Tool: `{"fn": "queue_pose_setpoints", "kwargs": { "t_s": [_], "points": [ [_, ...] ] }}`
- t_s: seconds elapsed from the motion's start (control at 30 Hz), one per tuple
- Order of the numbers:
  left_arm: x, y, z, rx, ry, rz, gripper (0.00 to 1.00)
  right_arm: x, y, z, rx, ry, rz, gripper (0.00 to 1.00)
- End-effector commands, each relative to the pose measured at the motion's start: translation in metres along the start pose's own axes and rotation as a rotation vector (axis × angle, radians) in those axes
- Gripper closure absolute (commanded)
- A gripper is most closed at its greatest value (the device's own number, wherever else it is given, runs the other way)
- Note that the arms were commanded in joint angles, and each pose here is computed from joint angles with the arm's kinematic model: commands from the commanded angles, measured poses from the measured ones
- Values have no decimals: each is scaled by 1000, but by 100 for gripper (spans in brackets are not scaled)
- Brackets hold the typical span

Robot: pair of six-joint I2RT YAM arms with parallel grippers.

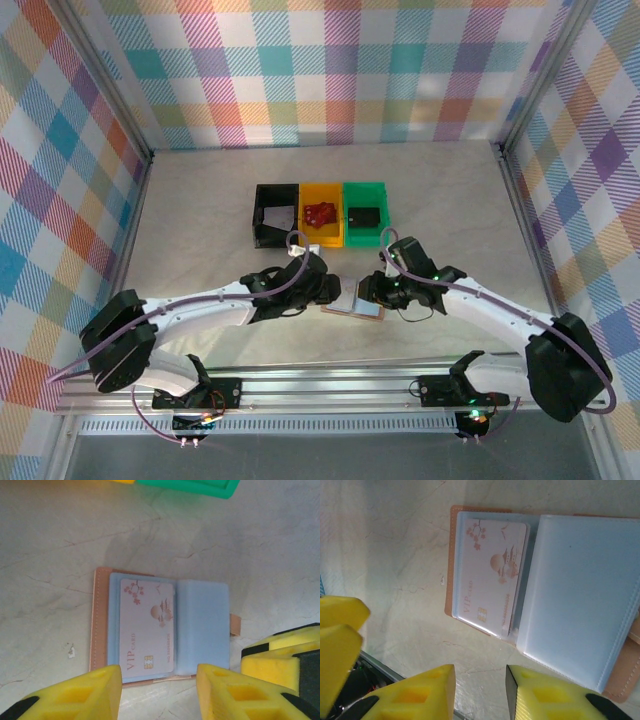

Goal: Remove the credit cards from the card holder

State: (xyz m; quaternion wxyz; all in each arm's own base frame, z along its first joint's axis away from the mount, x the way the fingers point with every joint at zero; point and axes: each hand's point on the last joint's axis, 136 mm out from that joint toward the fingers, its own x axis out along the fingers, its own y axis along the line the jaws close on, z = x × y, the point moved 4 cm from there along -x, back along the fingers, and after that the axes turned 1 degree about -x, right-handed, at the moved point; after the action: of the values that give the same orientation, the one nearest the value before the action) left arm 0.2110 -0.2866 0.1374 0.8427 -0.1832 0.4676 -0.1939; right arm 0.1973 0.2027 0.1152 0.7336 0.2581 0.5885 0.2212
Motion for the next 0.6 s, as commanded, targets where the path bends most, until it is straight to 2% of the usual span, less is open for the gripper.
{"fn": "queue_pose_setpoints", "kwargs": {
  "t_s": [0.0,0.27,0.57],
  "points": [
    [8,-1,-7,-15,3,-32,56,6,0,4,33,-9,21,69],
    [23,13,-21,-43,31,-19,56,26,-2,8,78,28,28,75],
    [37,19,-32,-64,56,-24,57,35,-5,14,103,18,5,75]
  ]
}}
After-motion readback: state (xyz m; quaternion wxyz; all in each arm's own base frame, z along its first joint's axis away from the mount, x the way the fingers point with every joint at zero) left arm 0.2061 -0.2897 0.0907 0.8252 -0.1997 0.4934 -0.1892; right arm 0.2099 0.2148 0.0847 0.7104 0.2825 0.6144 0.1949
